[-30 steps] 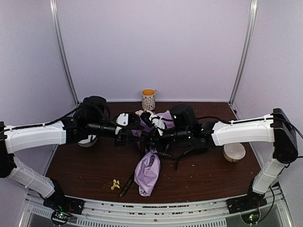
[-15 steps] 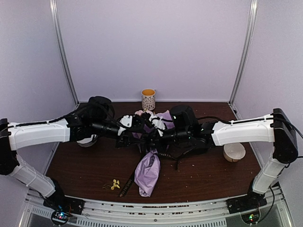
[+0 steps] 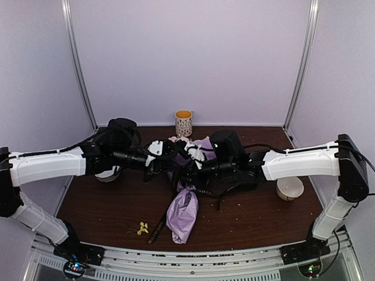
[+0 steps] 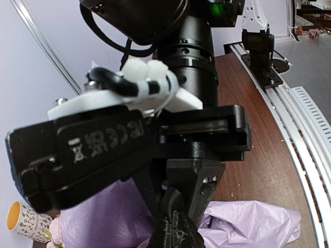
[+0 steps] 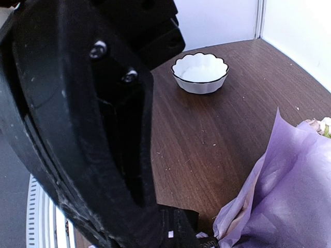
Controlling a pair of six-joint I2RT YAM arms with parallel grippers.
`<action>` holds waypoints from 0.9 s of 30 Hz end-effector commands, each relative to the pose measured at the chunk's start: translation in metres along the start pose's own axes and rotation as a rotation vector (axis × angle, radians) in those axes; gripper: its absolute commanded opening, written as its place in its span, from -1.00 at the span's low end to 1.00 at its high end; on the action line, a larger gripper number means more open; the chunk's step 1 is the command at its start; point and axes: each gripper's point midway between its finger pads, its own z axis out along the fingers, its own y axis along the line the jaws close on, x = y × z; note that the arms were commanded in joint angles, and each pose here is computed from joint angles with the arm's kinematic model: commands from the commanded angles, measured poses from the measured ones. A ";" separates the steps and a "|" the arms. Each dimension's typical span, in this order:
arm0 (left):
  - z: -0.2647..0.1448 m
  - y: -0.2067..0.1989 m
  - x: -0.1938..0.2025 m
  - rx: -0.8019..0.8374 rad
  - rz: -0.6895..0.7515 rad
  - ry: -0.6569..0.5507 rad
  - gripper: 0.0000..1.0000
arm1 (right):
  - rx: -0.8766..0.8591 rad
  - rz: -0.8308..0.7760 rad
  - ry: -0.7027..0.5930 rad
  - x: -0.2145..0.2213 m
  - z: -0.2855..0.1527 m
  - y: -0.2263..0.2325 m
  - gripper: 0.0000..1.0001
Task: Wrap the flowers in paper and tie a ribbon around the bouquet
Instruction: Pass from the right arm to the left, then pick up the right side of the half-tied ribbon from the center of the board.
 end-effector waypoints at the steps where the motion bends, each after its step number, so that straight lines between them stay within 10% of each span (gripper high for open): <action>1: -0.006 0.005 -0.019 -0.016 0.022 -0.071 -1.00 | 0.034 -0.017 -0.039 -0.019 -0.010 -0.005 -0.73; 8: -0.007 0.019 -0.012 -0.104 -0.027 -0.048 -1.00 | 0.247 0.078 0.051 0.013 -0.041 -0.045 -0.24; 17: -0.006 0.031 -0.006 -0.210 -0.107 -0.100 -1.00 | 1.003 0.458 0.365 0.126 -0.189 -0.154 -0.04; 27: -0.006 0.030 0.000 -0.215 -0.120 -0.072 -1.00 | 0.986 0.741 0.538 0.204 -0.212 -0.188 0.04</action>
